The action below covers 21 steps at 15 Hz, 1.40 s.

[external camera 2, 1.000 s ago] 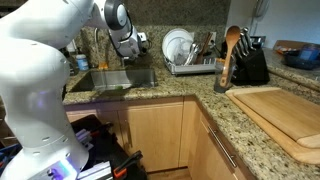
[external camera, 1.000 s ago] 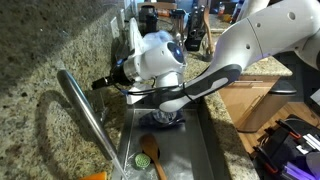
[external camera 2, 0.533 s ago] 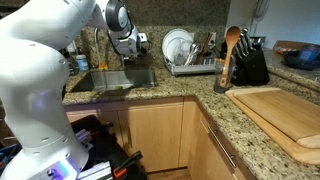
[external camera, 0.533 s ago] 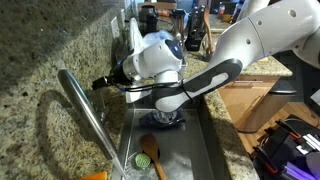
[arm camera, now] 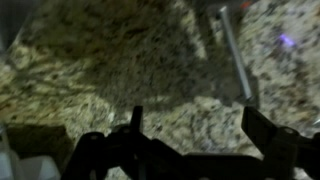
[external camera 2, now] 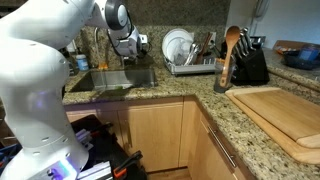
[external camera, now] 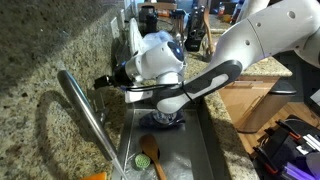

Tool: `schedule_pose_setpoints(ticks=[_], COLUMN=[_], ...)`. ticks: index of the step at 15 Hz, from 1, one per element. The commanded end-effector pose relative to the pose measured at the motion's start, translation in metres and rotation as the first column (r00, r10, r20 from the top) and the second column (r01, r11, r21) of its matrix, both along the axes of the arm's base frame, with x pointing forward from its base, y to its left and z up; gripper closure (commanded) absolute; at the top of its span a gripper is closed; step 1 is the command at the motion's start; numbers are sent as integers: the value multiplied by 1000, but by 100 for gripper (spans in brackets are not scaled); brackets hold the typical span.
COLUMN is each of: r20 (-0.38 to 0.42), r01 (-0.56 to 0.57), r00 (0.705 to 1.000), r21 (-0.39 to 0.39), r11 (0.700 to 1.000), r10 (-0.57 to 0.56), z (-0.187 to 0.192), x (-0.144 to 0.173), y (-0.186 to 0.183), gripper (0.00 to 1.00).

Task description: Turn off the faucet of the sink. Pick up the wooden spoon from the cup and put it on the wooden board.

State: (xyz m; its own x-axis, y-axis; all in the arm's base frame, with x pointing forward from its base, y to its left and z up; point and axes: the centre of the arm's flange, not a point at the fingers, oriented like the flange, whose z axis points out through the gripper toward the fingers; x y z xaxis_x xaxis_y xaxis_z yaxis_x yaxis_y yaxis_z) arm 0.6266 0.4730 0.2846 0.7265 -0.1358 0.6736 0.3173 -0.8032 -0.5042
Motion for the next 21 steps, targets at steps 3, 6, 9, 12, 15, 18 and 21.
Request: schedule_pose_setpoints(ticks=[3,6,9,12,15,18,21], r20=[-88,-80,28,98,137,145,85], r01=[-79,-72,-35,-2,24,16,-8], r00=[993,994,999,995,991,989,996], r21=[66,57,-117,-225,-261,-249,-231], r11=[995,996,993,974,965,968,973], r10=[85,76,38,24,13,21,28], z=[-4,-6,0,13,22,18,10], x=[-36,-32,-22,-12,-5,6,5], y=[28,26,8,-9,-17,-16,-16], gripper=[0,0,0,0,0,0,0])
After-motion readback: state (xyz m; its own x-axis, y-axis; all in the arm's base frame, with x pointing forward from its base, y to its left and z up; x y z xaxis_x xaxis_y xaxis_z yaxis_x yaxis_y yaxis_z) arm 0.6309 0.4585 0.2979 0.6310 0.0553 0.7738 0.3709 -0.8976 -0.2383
